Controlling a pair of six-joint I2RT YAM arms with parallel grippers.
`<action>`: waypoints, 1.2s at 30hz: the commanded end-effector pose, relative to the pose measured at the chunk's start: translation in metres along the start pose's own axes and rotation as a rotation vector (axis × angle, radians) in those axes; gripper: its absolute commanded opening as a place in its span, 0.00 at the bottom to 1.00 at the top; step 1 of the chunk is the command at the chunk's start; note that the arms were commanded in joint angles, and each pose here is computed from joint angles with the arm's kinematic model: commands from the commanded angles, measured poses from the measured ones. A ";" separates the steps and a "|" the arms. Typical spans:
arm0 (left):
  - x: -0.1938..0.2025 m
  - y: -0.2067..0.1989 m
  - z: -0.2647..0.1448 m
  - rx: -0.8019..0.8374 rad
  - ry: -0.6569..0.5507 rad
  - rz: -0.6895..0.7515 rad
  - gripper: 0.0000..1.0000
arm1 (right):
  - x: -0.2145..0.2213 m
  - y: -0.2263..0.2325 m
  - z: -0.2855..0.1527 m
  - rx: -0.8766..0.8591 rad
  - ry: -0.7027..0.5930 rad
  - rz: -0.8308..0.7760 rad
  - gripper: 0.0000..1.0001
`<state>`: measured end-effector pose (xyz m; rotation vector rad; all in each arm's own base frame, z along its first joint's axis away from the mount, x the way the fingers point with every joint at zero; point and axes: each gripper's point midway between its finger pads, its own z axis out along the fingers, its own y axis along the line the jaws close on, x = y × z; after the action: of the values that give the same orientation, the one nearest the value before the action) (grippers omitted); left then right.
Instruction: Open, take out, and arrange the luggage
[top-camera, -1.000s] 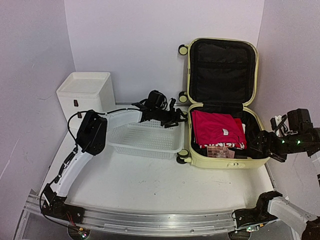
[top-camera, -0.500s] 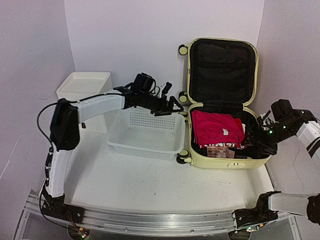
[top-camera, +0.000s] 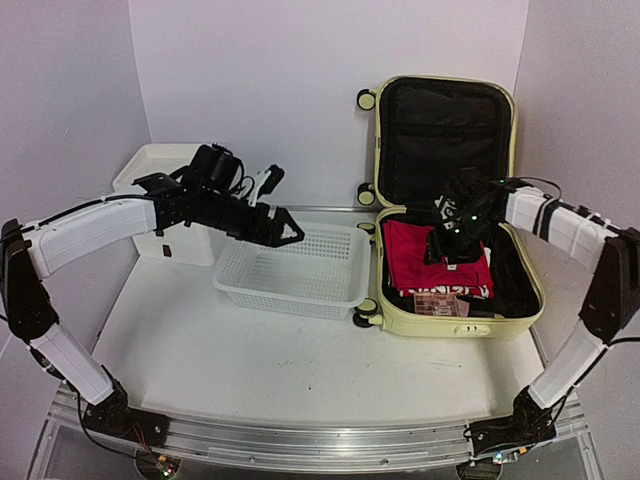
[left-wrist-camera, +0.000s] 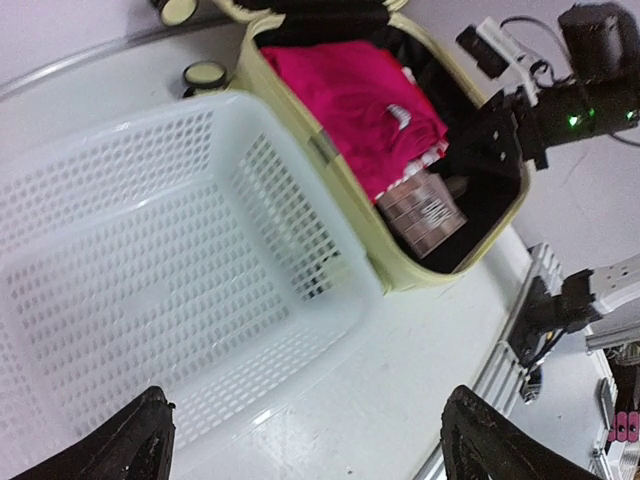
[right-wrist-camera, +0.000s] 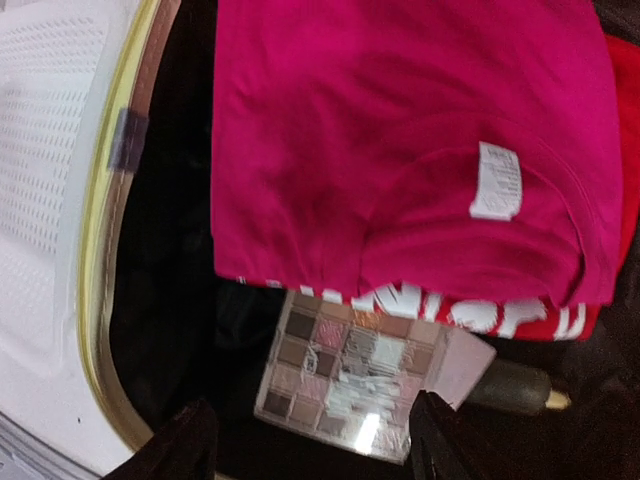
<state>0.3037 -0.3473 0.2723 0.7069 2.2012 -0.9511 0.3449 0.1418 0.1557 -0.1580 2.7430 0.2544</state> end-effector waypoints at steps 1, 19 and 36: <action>0.007 0.023 -0.016 -0.142 -0.010 0.010 0.93 | -0.064 0.019 0.027 0.015 -0.143 -0.040 0.54; 0.015 0.030 -0.005 -0.156 0.034 -0.002 0.92 | -0.082 0.047 0.130 0.079 -0.042 -0.183 0.44; 0.023 0.030 -0.019 -0.174 0.021 -0.018 0.92 | -0.071 0.040 0.148 0.345 -0.050 -0.323 0.62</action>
<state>0.3064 -0.3189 0.2301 0.6386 2.3391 -0.7521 0.4508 0.2021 0.0557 -0.4096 2.6729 -0.2025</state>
